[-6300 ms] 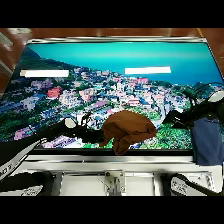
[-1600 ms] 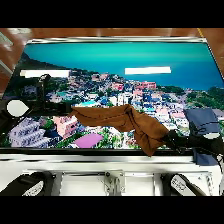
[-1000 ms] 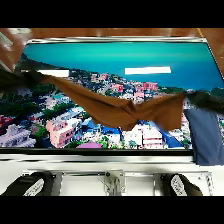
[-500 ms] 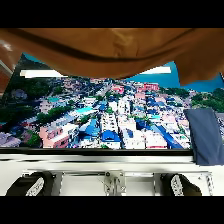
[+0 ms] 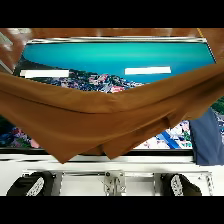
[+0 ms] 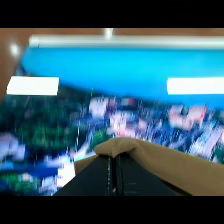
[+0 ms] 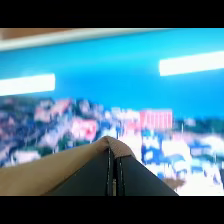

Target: Fold the shirts.

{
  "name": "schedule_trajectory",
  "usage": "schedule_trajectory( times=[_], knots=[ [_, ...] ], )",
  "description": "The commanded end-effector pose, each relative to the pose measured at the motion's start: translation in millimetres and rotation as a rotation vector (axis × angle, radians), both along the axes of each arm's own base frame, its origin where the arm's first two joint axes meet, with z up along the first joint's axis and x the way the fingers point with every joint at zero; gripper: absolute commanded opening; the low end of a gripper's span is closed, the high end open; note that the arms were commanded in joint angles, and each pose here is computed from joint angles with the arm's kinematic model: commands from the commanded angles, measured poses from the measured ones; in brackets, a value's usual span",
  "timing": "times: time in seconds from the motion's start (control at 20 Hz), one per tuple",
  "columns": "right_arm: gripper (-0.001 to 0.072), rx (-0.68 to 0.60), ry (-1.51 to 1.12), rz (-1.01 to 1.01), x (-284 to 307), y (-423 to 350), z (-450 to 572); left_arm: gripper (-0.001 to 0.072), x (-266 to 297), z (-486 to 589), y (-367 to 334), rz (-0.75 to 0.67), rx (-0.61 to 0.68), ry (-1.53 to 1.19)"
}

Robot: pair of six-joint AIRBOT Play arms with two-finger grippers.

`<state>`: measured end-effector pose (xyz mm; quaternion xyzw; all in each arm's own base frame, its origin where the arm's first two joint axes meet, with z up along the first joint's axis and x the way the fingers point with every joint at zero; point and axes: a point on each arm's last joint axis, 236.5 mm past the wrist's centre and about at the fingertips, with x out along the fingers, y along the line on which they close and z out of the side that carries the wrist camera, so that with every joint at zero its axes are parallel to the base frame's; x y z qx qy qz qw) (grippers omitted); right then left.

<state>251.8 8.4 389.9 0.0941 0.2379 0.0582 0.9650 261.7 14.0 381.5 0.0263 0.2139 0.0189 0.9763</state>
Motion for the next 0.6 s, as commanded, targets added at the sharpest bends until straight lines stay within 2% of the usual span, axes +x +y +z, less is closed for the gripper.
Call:
schedule_trajectory(
  times=[0.0, 0.1, 0.2, 0.35, 0.45, 0.55],
  knots=[
    [0.0062, 0.063, 0.315, 0.009, -26, -1, -71, 0.0037, 11, -97, 10, 0.032, 0.008, 0.284],
    [0.0062, 0.133, 0.431, 0.046, -29, 7, -110, 0.0037, 18, -140, 11, 0.033, 0.002, 0.374],
    [0.0062, 0.146, 0.553, 0.086, -34, 14, -151, 0.0037, 22, -168, 10, 0.048, -0.023, 0.428],
    [0.0062, 0.023, 0.657, 0.021, -20, -8, -209, 0.0037, 37, -190, 9, 0.044, -0.035, 0.415],
    [0.0062, -0.064, 0.601, -0.035, 15, -27, -228, 0.0037, 54, -198, 10, 0.067, -0.068, 0.387],
    [0.0062, -0.067, 0.506, -0.079, 67, -37, -235, 0.0037, 81, -203, 2, 0.048, -0.107, 0.353]
  ],
)
